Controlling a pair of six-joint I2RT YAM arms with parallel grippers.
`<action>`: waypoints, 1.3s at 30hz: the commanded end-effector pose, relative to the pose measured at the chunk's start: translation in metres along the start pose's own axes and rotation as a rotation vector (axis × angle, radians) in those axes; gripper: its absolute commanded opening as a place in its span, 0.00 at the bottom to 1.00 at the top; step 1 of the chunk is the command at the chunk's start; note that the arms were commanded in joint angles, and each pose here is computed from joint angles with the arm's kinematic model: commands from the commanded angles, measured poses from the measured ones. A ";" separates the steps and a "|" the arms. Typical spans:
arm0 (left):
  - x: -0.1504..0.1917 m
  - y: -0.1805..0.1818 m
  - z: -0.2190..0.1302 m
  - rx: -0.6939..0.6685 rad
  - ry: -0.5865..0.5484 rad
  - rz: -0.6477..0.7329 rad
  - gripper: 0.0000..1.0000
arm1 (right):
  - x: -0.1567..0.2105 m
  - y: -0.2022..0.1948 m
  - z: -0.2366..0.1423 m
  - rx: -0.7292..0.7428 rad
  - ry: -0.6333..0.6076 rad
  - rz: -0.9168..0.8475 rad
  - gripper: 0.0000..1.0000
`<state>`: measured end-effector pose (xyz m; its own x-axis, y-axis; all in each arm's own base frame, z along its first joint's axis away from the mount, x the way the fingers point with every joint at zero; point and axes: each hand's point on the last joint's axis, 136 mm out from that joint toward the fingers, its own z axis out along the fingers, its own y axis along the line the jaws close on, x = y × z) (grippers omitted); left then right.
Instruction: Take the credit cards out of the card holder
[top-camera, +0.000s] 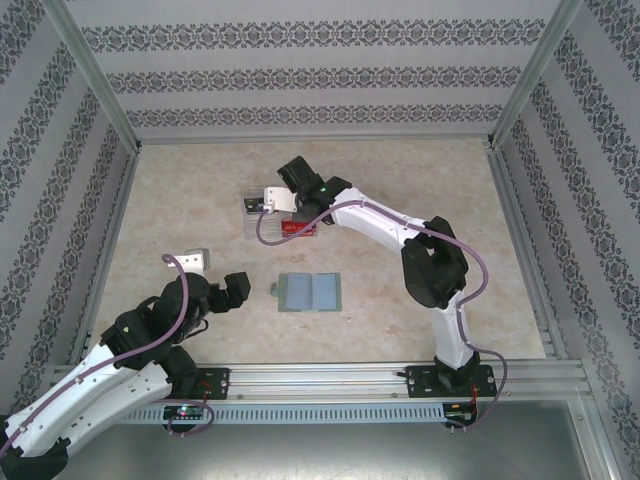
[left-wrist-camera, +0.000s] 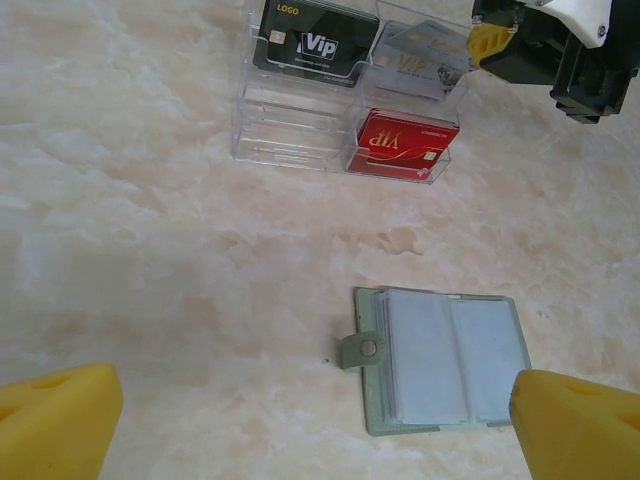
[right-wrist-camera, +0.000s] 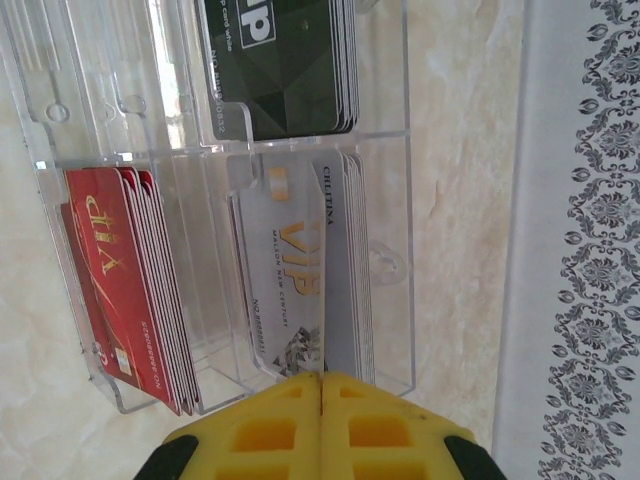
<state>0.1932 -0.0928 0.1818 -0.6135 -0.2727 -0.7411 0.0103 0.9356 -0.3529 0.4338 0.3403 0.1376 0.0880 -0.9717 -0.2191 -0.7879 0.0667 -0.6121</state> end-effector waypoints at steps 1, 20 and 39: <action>0.005 0.011 0.001 -0.044 0.008 0.003 1.00 | 0.003 -0.003 0.007 -0.002 0.024 -0.012 0.00; 0.008 0.013 0.002 -0.043 0.012 0.002 1.00 | 0.015 -0.003 0.026 -0.004 0.068 0.012 0.09; 0.009 0.013 0.001 -0.040 0.010 0.004 1.00 | 0.015 -0.050 0.031 0.169 0.087 0.102 0.27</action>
<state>0.1913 -0.0910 0.1756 -0.6181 -0.2717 -0.7377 0.0060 0.9367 -0.3501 0.4779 0.3338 0.1325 0.0007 -0.9802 -0.1980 -0.7174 0.1375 -0.6830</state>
